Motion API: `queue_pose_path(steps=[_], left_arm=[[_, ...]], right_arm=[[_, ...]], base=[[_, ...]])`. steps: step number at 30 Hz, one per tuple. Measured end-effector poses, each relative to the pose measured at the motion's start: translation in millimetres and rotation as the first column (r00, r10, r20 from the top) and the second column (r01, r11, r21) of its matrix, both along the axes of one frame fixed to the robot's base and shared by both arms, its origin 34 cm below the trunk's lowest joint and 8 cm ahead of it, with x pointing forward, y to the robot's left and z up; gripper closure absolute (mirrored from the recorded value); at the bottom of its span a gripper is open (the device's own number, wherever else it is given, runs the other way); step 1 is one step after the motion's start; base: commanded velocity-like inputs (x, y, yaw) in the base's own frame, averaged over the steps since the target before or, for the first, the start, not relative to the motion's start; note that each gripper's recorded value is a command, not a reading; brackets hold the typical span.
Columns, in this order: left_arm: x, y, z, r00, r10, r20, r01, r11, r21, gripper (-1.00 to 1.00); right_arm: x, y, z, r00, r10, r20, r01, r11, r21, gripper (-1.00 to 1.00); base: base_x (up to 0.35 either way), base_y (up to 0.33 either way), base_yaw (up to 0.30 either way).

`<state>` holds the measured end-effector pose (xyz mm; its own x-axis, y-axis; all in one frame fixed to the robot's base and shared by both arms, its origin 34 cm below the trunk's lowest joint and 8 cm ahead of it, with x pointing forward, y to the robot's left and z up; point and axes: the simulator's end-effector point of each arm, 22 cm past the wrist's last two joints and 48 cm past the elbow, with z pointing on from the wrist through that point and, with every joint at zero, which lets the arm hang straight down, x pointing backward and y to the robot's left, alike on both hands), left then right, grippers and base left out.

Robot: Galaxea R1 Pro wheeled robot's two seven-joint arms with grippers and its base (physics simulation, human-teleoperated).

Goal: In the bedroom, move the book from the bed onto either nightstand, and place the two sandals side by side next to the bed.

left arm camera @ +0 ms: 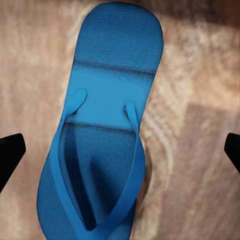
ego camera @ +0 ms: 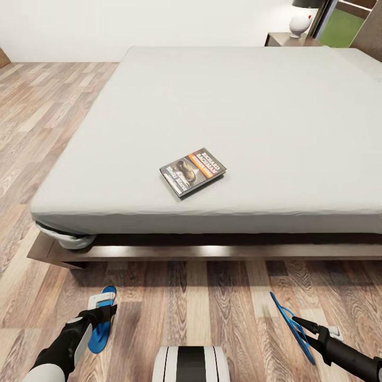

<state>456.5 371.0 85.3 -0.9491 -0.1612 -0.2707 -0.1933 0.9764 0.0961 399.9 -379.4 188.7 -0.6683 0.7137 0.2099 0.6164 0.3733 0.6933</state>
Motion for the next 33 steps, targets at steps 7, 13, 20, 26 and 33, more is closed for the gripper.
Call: queue_pose_path(steps=[7,13,20,26,33], left_arm=[[11.7,-29.7,7.1,0.997,-0.068,0.038,0.075,0.972,-0.222,-1.0],[24.5,-42.3,63.3,0.989,-0.069,0.132,0.135,0.787,-0.601,-1.0],[-41.0,21.2,72.1,0.988,0.142,0.06,-0.063,0.728,-0.682,-1.0],[-58.4,21.0,67.0,0.983,0.133,0.125,-0.016,0.748,-0.663,-1.0],[-57.8,15.2,70.9,0.982,0.129,0.139,0.001,0.731,-0.683,-1.0]], right_arm=[[0.1,0.1,0.1,1.0,-0.001,0.0,0.001,1.0,0.001,1.0],[0.1,-0.3,0.0,1.0,0.0,0.0,0.0,1.0,-0.001,1.0],[0.7,-1.7,0.0,1.0,0.0,0.003,0.0,1.0,-0.005,1.0],[0.6,-2.8,-1.9,1.0,0.008,0.005,-0.008,1.0,-0.021,1.0],[6.8,-36.9,-27.8,0.974,0.222,-0.043,-0.224,0.919,-0.324,1.0]], base=[[0.0,0.0,0.0],[0.0,0.0,0.0],[0.0,0.0,0.0],[0.0,0.0,0.0],[0.0,0.0,0.0]])
